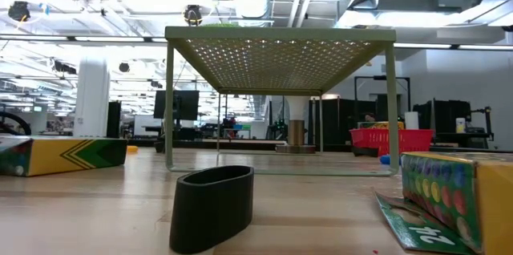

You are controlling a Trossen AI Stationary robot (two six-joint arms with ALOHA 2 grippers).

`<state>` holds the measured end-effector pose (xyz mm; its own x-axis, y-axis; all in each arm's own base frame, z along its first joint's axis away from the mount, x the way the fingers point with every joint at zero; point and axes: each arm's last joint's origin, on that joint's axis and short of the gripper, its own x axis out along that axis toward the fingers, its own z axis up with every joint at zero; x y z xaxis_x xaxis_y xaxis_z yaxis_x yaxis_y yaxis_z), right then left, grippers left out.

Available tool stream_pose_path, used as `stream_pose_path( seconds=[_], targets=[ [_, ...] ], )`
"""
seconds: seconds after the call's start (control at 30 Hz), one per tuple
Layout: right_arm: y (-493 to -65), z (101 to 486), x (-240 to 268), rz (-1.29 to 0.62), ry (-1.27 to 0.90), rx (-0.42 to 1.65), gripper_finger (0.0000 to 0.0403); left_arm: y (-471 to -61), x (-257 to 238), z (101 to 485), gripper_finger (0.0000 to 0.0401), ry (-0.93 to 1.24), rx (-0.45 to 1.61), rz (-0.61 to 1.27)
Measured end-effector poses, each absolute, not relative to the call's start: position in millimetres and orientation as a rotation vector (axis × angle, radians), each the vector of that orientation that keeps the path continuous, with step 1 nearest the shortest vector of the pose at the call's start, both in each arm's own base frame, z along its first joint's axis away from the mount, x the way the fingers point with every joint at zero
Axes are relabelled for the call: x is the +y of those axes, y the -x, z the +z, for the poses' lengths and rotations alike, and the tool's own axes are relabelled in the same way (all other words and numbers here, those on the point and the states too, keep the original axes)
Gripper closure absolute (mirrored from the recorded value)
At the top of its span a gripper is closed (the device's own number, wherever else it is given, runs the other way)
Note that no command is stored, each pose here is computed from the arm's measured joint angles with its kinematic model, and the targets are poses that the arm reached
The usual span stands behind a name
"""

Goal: Pick & Place Office Desk Supplies
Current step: Put the top yellow crayon box into the red bin

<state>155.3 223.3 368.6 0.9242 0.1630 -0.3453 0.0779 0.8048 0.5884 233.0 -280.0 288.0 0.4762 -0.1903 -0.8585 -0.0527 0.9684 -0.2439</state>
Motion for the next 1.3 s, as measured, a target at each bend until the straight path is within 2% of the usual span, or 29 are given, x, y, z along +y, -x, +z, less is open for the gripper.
stream_pose_path(
  seconds=[0.13,0.37,0.57,0.63,0.97,1.3],
  targets=[
    [-155.4,368.6,223.1,0.042,-0.650,0.395,0.0172,-226.6,-272.6,277.7,0.0197,0.078,1.108,0.068],
    [-155.1,367.2,222.2,0.023,-0.661,0.399,0.0172,-220.0,-293.4,218.6,0.0196,-0.154,1.236,0.203],
    [-153.5,362.2,219.3,-0.018,-0.674,0.431,0.0172,-211.5,-287.7,188.6,0.0181,-0.252,1.214,0.528],
    [-153.5,362.2,219.2,-0.019,-0.677,0.431,0.0172,-212.0,-286.2,181.8,0.0176,-0.300,1.179,0.582],
    [-152.9,360.8,218.6,-0.030,-0.693,0.443,0.0172,-216.6,-289.7,153.3,0.0170,-0.446,1.146,0.607],
    [-149.7,360.7,221.2,-0.002,-0.683,0.460,0.0172,-212.6,-292.7,153.7,0.0171,-0.403,1.151,0.562]
  ],
)
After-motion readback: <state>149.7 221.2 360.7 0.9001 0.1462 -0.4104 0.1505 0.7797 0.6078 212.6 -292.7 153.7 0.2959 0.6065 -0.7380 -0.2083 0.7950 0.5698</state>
